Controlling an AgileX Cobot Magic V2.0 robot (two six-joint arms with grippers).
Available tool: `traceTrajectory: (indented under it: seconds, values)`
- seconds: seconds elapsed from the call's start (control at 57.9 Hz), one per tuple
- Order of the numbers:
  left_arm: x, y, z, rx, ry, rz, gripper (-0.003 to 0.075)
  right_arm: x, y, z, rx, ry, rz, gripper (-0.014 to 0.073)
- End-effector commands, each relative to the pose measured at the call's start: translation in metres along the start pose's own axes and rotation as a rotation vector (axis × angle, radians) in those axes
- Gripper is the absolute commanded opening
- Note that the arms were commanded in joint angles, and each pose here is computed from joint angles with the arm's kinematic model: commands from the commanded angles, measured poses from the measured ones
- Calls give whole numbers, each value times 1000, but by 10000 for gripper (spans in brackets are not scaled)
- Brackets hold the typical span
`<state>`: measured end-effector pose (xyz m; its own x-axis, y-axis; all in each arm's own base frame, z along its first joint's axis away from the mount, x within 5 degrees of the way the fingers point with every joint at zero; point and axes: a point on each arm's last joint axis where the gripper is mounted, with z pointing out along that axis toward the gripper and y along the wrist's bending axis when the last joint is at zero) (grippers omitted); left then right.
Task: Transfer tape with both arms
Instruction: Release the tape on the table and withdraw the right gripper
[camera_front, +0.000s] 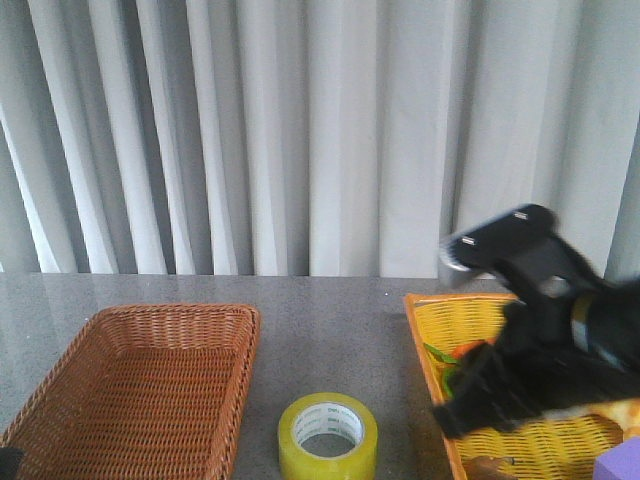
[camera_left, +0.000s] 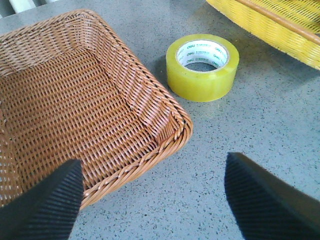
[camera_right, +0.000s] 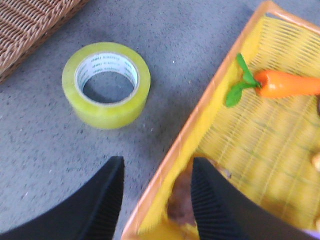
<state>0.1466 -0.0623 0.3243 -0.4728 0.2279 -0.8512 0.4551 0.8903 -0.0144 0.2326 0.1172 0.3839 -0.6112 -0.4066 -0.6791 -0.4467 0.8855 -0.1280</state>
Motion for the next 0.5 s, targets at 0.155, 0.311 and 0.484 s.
traceTrajectory:
  seconds: [0.155, 0.311, 0.484]
  values:
    - [-16, 0, -6, -5, -105, -10, 570, 49, -3, -45, 8, -169, 66, 327]
    - [-16, 0, -6, -5, -105, -10, 570, 84, -1, -47, 2, -172, 88, 327]
    - [-16, 0, -6, -5, -107, -11, 570, 111, 1, -46, -1, -175, 83, 327]
